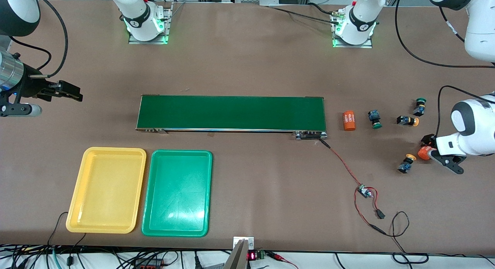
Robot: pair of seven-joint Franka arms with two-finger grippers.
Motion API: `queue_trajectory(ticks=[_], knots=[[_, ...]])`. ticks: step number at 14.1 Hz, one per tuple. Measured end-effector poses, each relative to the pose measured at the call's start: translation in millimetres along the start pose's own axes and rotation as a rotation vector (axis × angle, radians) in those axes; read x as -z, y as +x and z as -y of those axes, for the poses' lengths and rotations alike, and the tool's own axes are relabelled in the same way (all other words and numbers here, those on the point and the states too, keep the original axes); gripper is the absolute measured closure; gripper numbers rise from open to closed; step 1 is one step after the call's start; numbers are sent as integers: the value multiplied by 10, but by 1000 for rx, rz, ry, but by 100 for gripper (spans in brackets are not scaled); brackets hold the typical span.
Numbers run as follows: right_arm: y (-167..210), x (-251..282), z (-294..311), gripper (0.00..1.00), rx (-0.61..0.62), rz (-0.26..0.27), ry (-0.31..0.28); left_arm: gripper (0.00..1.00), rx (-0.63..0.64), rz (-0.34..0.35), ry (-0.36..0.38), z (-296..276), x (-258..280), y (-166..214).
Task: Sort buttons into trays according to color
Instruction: 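Grasp the orange cylinder with the left gripper and carry it over the belt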
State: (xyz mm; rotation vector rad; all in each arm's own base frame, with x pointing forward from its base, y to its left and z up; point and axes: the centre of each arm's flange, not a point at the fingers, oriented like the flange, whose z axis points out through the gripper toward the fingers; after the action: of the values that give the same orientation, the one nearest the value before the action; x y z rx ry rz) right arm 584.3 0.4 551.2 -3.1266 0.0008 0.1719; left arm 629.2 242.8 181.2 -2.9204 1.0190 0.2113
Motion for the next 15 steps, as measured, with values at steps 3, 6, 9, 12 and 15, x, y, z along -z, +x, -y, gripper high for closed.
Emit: queue_trajectory(ticks=[3, 6, 9, 12, 15], knots=[[0, 0, 0, 0, 0, 0, 0, 49, -10, -6, -5, -36, 2, 62], [0, 0, -1, 0, 0, 0, 0, 49, -29, 3, -39, -118, 102, 176], [0, 0, -2, 0, -1, 0, 0, 49, -95, -2, -78, -383, 817, 522], [0, 0, -3, 0, -1, 0, 0, 49, -205, 38, -148, -987, 1620, 849], [1, 0, -3, 0, -1, 0, 0, 49, -375, 58, -220, -1762, 1824, 1335]])
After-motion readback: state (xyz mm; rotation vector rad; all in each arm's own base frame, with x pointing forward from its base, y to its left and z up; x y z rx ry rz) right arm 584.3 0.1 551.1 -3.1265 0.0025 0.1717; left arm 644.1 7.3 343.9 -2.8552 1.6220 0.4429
